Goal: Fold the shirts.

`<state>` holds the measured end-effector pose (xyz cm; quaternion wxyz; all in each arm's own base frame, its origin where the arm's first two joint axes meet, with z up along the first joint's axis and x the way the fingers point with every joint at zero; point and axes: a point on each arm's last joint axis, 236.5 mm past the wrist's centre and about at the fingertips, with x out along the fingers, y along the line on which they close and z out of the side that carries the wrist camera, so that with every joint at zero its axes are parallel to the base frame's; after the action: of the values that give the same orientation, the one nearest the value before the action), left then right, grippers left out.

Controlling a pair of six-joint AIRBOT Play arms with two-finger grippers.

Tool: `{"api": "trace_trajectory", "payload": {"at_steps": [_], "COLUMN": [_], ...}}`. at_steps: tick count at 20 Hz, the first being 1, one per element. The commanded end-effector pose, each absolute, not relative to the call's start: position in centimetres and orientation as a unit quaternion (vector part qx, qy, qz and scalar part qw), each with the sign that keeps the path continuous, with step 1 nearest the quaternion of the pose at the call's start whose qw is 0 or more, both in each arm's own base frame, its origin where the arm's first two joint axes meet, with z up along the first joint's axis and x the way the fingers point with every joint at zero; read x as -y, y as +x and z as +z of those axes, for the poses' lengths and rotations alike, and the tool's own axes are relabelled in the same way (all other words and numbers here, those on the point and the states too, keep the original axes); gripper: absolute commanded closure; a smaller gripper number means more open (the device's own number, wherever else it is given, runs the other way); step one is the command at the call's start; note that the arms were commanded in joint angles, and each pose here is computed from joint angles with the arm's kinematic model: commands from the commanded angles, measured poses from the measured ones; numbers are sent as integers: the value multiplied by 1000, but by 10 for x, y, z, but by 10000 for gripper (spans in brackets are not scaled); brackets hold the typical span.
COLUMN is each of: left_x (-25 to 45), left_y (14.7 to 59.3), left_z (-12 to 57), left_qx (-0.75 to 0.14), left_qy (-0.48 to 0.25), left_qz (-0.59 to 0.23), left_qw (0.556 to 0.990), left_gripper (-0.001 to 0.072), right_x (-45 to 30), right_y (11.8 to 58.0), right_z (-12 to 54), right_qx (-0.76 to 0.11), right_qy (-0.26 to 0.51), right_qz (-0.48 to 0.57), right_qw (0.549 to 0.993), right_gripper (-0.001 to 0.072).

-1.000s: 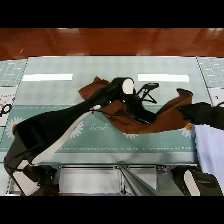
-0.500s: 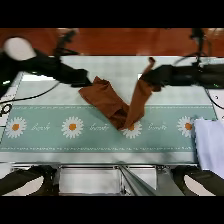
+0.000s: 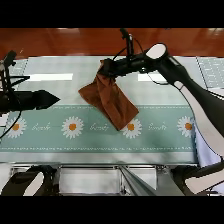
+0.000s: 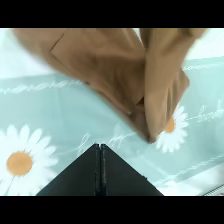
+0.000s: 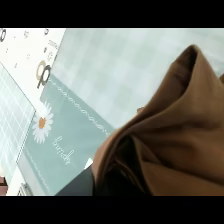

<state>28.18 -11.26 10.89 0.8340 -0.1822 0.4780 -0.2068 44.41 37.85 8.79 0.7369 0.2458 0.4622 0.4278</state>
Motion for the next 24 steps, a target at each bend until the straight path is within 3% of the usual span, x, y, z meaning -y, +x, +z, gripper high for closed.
{"api": "trace_trajectory", "payload": {"at_steps": [1,8,9,10,12,14,17,20,22,24], "left_x": [109,105,105,104,104,103,89,68,63,69], "left_y": [272,284,286,286,281,280,298,309,308,302], "left_z": [93,89,84,78,64,60,69,86,88,85], "left_qx": [-487,-476,-477,-480,-495,-497,-464,-440,-438,-451], "left_qy": [-190,-198,-201,-204,-208,-209,-220,-233,-235,-233], "left_qz": [-198,-186,-182,-179,-175,-173,-148,-125,-119,-128], "left_qw": [829,837,836,834,825,824,845,858,859,852], "left_gripper": [691,691,691,691,691,691,691,691,691,691], "right_x": [-394,-414,-421,-424,-424,-411,-354,-239,-129,-57], "right_y": [461,474,476,475,466,449,423,402,391,367], "right_z": [60,50,49,47,46,54,83,96,103,105], "right_qx": [-471,-457,-455,-458,-471,-512,-563,-603,-597,-558], "right_qy": [260,308,327,338,334,345,314,149,29,1], "right_qz": [411,391,388,388,399,410,429,333,159,19], "right_qw": [736,737,731,725,712,671,633,709,786,829], "right_gripper": [691,669,440,300,303,306,309,309,309,304]}}
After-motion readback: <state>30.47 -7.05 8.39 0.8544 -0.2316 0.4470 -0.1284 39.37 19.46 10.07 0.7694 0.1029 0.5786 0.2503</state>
